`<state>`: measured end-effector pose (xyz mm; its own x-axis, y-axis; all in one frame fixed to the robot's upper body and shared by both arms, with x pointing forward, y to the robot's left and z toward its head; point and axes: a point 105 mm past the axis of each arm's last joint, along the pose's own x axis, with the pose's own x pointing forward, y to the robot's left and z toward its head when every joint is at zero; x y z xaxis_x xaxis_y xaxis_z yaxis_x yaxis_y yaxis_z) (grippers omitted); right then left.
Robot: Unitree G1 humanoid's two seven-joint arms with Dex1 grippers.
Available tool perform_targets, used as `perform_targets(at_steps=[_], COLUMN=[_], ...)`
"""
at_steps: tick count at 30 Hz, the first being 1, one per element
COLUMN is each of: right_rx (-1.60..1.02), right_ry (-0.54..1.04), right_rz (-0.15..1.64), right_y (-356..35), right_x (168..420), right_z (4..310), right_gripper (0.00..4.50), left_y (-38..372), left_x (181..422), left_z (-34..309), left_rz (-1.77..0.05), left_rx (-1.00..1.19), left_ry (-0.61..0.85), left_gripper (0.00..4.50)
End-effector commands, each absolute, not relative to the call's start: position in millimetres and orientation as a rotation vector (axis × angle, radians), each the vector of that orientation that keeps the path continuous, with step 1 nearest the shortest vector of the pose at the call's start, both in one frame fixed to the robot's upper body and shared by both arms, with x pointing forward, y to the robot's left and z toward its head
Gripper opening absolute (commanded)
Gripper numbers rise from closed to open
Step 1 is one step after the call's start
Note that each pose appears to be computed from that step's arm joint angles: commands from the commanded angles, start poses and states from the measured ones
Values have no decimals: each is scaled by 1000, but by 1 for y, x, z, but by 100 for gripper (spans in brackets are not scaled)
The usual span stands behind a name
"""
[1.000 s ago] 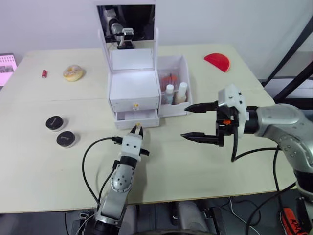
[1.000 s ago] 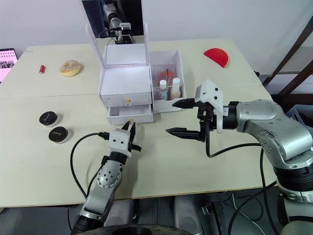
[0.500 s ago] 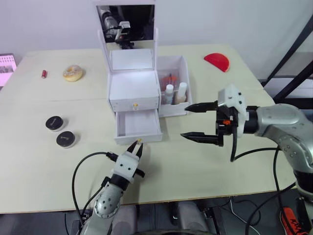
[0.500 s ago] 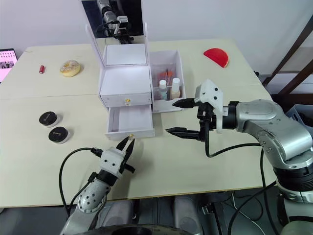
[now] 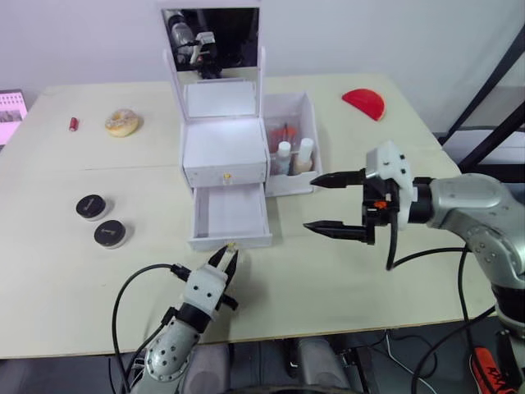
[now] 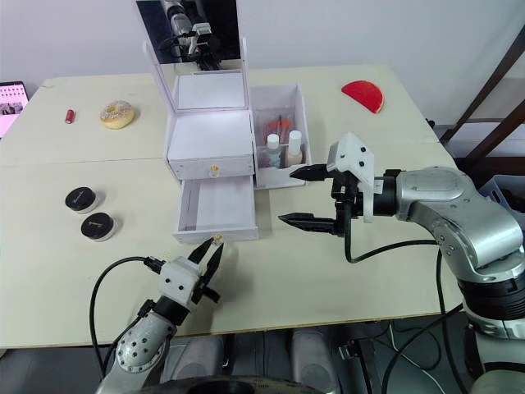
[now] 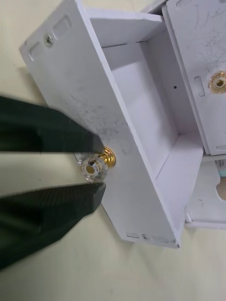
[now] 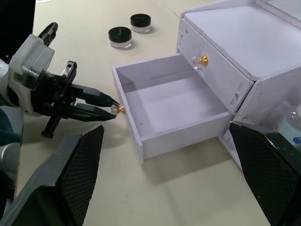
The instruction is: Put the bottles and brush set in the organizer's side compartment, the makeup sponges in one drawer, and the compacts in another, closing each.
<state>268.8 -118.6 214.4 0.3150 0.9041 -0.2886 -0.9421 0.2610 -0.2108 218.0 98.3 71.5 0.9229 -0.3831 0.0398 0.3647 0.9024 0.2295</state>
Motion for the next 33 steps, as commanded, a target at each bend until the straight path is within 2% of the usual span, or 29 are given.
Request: perform_targets(at_steps=[1,3,4,10,15,20,22,24,27,33], right_rx=[-398,-396,-395,-400,-390,-363,-303,-289,-264,-221], right_ry=[53,47,41,25,6,29,38,98,156,212], right_rz=[1263,1265,1268,1276,1255,1126,1089,1036,922,709], right_y=[-117,-117,-117,-124,-137,-179,-197,-220,-256,-321], right_x=[267,266,267,271,275,278,274,269,263,237], right_z=[229,230,231,234,239,239,237,219,200,188], right_gripper=[450,450,450,450,450,450,450,450,450,450], left_y=[97,98,99,108,141,214,257,300,342,402], left_x=[216,215,213,198,173,143,145,149,151,146], left_z=[84,85,85,93,107,111,118,124,133,146], left_rz=[-393,-396,-400,-463,-517,-523,-442,-366,-289,-176], left_rx=[209,202,200,180,171,161,186,217,228,195], left_ry=[-134,-135,-134,-120,-54,109,134,159,179,231], left_gripper=[310,413,442,442,442,442,442,442,442,442])
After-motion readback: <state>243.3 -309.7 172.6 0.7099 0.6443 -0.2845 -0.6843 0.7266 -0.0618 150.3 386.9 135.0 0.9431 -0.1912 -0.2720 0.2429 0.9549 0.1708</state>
